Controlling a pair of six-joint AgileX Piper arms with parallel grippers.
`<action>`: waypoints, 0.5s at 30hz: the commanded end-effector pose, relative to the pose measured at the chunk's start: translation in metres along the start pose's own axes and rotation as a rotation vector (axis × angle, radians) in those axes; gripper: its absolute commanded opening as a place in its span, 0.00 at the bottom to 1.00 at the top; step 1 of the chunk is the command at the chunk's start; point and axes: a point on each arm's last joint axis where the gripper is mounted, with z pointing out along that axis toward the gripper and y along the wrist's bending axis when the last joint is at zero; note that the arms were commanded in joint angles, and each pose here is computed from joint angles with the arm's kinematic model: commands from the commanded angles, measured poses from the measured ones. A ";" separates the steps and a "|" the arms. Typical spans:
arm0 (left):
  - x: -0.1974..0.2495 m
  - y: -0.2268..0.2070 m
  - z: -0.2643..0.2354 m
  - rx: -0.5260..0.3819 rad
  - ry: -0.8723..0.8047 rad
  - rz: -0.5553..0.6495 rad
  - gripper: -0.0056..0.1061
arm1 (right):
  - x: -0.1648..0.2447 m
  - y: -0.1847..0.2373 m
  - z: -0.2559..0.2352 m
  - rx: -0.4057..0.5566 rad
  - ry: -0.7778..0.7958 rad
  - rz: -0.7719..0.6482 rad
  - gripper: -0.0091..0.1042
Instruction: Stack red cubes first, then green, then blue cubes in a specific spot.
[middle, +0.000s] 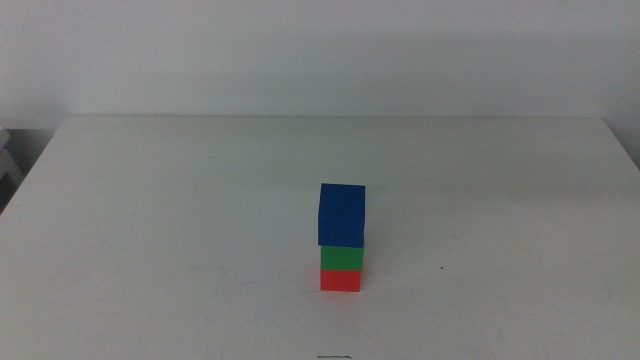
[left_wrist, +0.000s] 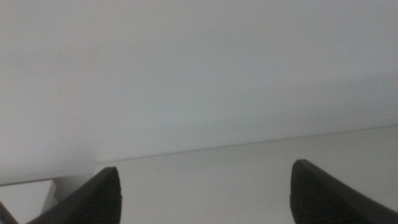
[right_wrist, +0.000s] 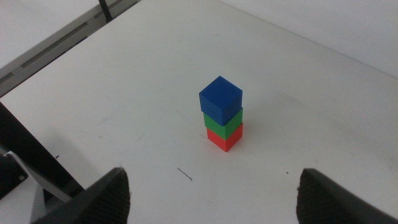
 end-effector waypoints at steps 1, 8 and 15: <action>-0.014 0.000 -0.009 0.001 -0.112 -0.006 0.88 | -0.009 -0.002 -0.005 0.028 -0.087 -0.015 0.80; -0.005 0.002 -0.026 -0.031 -0.160 0.028 0.88 | -0.025 -0.013 0.000 0.144 -0.295 -0.069 0.80; 0.057 -0.003 -0.039 -0.013 -0.223 0.004 0.88 | -0.015 -0.017 0.053 0.082 -0.493 0.003 0.80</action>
